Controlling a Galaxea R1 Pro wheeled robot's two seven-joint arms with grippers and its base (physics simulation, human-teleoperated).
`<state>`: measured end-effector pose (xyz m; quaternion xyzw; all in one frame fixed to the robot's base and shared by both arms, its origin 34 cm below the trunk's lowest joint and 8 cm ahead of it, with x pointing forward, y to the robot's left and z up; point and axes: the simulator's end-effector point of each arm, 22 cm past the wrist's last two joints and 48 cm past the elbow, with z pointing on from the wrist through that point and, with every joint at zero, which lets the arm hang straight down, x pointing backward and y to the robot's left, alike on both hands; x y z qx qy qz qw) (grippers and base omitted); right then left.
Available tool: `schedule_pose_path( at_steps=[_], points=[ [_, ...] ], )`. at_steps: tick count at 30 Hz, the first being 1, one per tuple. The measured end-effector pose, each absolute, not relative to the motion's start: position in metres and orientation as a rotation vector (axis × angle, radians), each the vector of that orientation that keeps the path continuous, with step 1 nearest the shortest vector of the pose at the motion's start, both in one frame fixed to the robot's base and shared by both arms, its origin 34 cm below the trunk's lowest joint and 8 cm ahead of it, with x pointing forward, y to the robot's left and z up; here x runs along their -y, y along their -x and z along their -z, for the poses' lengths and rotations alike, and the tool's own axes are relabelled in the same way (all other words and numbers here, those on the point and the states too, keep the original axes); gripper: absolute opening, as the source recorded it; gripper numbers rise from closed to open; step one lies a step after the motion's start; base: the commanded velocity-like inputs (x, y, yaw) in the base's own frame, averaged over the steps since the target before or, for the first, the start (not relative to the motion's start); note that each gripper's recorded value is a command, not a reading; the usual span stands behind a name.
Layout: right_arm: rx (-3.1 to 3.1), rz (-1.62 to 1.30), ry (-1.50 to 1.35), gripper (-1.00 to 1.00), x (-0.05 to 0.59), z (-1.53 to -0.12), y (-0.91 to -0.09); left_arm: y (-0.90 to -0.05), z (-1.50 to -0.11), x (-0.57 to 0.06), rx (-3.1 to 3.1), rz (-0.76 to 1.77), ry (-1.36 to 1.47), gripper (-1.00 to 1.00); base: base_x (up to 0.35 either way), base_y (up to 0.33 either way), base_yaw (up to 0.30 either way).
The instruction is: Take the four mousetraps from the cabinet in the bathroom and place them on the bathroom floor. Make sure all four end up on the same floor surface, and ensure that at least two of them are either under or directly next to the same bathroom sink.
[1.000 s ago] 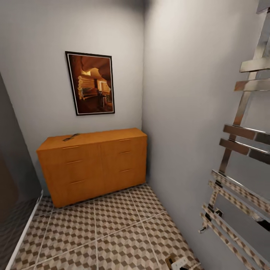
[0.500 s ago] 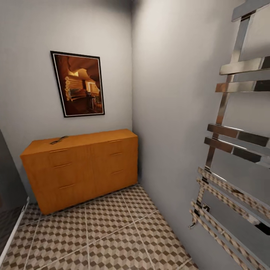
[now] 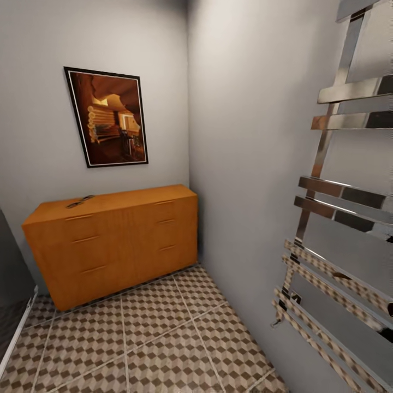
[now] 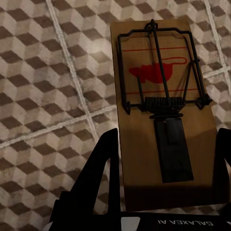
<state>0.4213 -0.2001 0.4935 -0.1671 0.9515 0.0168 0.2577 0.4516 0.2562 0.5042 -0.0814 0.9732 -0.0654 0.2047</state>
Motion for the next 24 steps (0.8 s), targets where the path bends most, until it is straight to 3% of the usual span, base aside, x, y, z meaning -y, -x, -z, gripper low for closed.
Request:
schedule_pose_path(
  at_steps=[24],
  points=[
    [-2.708,-0.04,0.456,-1.0,0.212,-0.467,-0.356,-0.418,-0.486,-0.246,-2.773,0.196,0.235,-1.0,0.0,0.0,-0.211]
  ],
)
